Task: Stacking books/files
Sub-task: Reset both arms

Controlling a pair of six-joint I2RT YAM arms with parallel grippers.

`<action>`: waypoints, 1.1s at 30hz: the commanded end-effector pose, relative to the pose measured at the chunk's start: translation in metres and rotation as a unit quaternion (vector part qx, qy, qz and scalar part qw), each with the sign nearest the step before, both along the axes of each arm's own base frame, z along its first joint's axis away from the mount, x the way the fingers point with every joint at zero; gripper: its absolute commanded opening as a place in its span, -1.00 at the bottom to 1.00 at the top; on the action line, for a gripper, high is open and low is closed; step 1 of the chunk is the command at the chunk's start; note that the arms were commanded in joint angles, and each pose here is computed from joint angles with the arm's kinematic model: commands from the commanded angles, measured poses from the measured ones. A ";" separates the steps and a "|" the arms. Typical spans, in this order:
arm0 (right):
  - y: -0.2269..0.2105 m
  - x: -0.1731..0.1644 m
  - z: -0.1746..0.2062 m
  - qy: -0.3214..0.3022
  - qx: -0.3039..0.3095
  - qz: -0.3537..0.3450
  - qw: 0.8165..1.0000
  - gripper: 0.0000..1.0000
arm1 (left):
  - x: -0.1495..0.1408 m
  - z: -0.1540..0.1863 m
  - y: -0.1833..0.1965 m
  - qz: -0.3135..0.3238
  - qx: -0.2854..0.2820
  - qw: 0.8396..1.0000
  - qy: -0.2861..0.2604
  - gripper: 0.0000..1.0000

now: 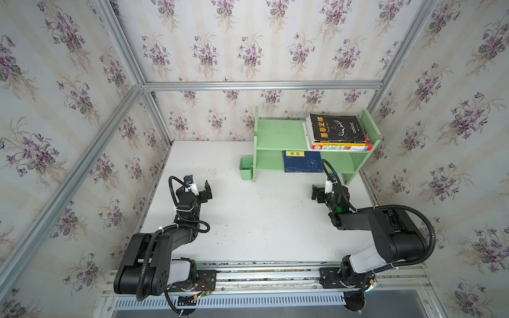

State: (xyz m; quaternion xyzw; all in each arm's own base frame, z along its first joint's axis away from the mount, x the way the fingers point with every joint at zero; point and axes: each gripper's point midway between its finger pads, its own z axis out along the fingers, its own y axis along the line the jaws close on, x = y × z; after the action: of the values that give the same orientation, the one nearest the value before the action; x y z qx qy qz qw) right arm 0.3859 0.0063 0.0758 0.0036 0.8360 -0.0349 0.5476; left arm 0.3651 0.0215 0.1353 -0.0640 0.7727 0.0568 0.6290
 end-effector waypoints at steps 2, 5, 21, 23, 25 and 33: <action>-0.020 0.007 0.019 -0.027 -0.027 -0.055 0.998 0.99 | 0.002 0.008 0.000 -0.001 0.007 1.000 -0.012 0.99; -0.020 0.008 0.020 -0.038 -0.027 -0.054 0.997 0.99 | 0.002 0.008 0.000 -0.001 0.007 1.000 -0.012 0.99; -0.022 0.007 0.022 -0.046 -0.025 -0.053 0.997 0.99 | 0.002 0.007 0.000 0.000 0.007 1.000 -0.012 0.99; -0.022 0.007 0.021 -0.044 -0.024 -0.053 0.997 0.99 | 0.002 0.007 0.001 0.000 0.007 1.000 -0.011 0.99; -0.022 0.007 0.022 -0.045 -0.025 -0.053 0.997 0.99 | 0.002 0.008 0.000 -0.001 0.007 1.000 -0.013 0.99; -0.022 0.007 0.021 -0.044 -0.025 -0.053 0.997 0.99 | 0.003 0.008 -0.002 -0.005 0.010 1.000 -0.011 0.99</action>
State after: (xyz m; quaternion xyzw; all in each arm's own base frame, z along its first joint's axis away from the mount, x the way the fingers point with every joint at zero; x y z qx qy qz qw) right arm 0.3887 -0.0149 0.0847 0.0340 0.8226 -0.0819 0.5617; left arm 0.3662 0.0216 0.1364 -0.0641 0.7724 0.0571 0.6293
